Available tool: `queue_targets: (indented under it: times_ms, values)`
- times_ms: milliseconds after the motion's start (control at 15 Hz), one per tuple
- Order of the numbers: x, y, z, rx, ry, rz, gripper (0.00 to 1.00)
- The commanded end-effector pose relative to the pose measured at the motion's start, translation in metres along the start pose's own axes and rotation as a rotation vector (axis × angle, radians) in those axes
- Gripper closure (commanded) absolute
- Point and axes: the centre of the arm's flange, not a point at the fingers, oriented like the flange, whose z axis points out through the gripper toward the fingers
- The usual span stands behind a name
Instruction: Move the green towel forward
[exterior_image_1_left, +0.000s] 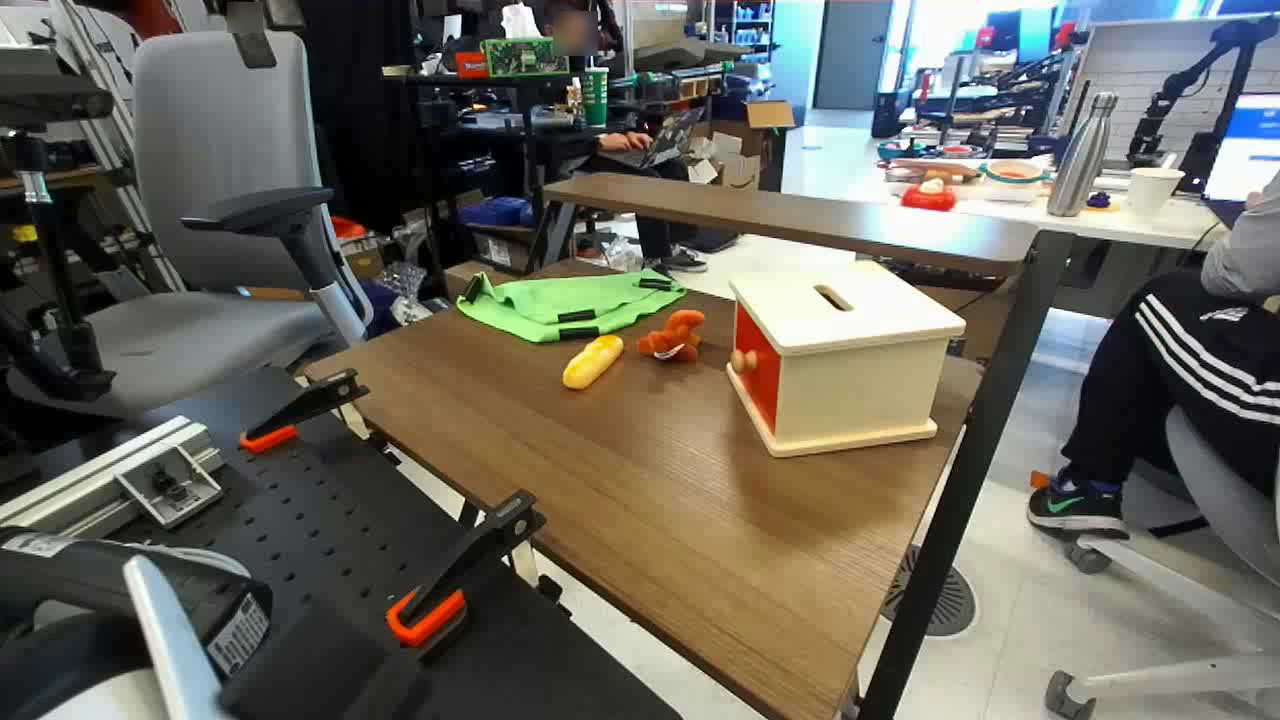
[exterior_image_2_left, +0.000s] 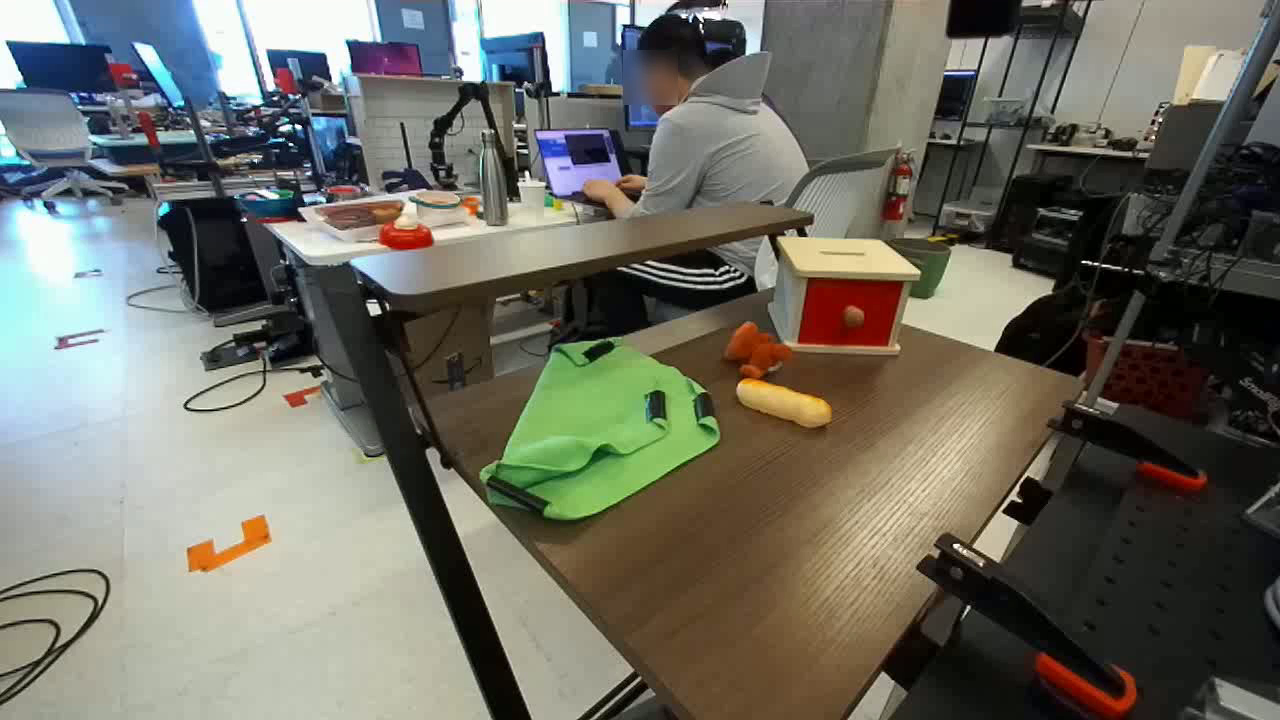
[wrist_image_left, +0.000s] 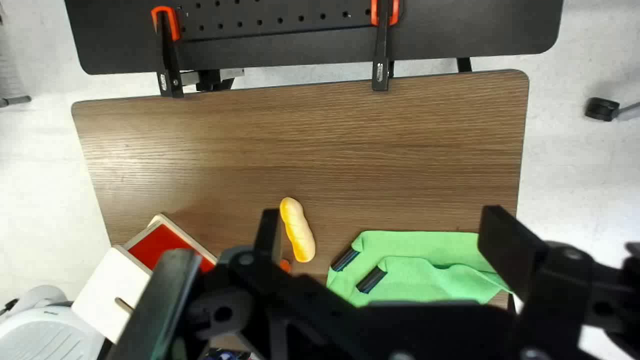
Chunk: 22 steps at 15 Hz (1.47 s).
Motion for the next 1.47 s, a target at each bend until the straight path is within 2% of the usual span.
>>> queue_targets:
  times_ms: [0,267,467,667,1067,1200,1400]
  values:
    - [0.000,0.000,0.000,0.000,0.000,0.000,0.00]
    - [0.022,-0.001,0.015,0.029,-0.010,-0.016,0.00]
    - [0.043,-0.001,0.033,0.068,0.024,-0.006,0.00]
    - [0.067,-0.004,0.054,0.103,0.080,0.002,0.00]
    - [0.108,-0.018,0.102,0.166,0.258,0.003,0.00]
    - [0.124,-0.021,0.116,0.183,0.278,-0.004,0.00]
    - [0.156,-0.024,0.140,0.204,0.265,0.013,0.00]
